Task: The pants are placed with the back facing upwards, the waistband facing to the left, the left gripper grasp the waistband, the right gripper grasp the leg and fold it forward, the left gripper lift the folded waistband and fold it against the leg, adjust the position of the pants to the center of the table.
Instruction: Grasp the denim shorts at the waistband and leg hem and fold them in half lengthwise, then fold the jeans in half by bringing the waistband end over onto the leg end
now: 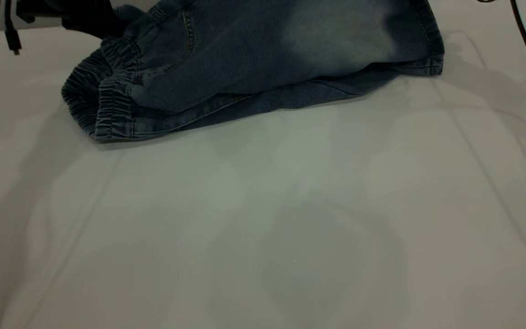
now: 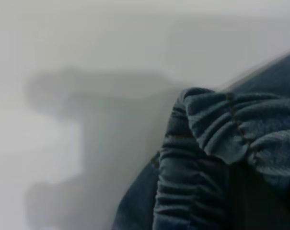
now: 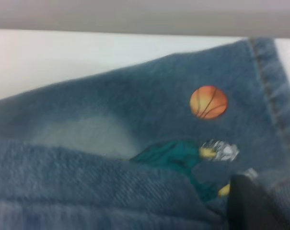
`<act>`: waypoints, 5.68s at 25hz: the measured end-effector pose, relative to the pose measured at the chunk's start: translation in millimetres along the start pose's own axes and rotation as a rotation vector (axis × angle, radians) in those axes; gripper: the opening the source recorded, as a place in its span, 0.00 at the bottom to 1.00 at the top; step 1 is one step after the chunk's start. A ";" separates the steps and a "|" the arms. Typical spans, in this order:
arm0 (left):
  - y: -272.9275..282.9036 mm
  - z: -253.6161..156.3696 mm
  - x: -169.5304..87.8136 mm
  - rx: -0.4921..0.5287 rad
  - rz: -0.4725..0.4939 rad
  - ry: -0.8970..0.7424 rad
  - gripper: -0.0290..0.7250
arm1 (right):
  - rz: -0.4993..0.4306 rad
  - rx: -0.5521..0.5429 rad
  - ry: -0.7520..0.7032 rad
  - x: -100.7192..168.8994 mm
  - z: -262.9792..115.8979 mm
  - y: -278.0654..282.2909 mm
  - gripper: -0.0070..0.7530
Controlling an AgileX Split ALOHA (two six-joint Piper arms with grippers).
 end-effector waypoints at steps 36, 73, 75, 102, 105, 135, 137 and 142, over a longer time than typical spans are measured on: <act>-4.3 10.6 2.6 -0.073 0.012 -0.075 0.77 | -0.010 -0.011 -0.053 -1.8 3.8 0.2 0.76; 64.2 -0.1 47.5 0.249 0.200 -0.042 0.81 | 0.191 0.217 0.094 75.2 13.1 47.5 0.76; 58.8 4.7 45.3 0.214 0.178 -0.038 0.81 | 0.180 0.234 0.087 72.9 9.4 46.1 0.76; -4.3 -5.3 29.9 0.183 -0.009 -0.131 0.81 | 0.180 0.289 0.125 82.8 -0.5 42.8 0.73; -12.4 -13.7 31.7 0.216 -0.013 -0.123 0.81 | 0.180 0.289 0.123 82.9 -0.1 43.0 0.73; -23.7 -31.7 29.1 0.299 -0.048 -0.067 0.07 | 0.048 0.158 0.170 105.1 -0.2 -6.2 0.73; -16.0 -32.4 27.4 0.319 -0.051 -0.081 0.07 | 0.042 0.164 0.168 105.3 -7.1 -13.4 0.73; 12.6 -22.9 17.7 0.323 -0.073 -0.132 0.07 | 0.042 0.186 0.165 106.0 -19.6 -23.1 0.73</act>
Point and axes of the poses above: a point on each arm's last joint axis where the gripper is mounted, y pointing back along that axis away from the gripper, x along the wrist's bending axis when the last joint is at zero, z = x × y, the point moved 7 cm from there along -y, pointing out along that axis toward the gripper, and after that the axes turned 8 degrees about y, right-handed, at the moved point
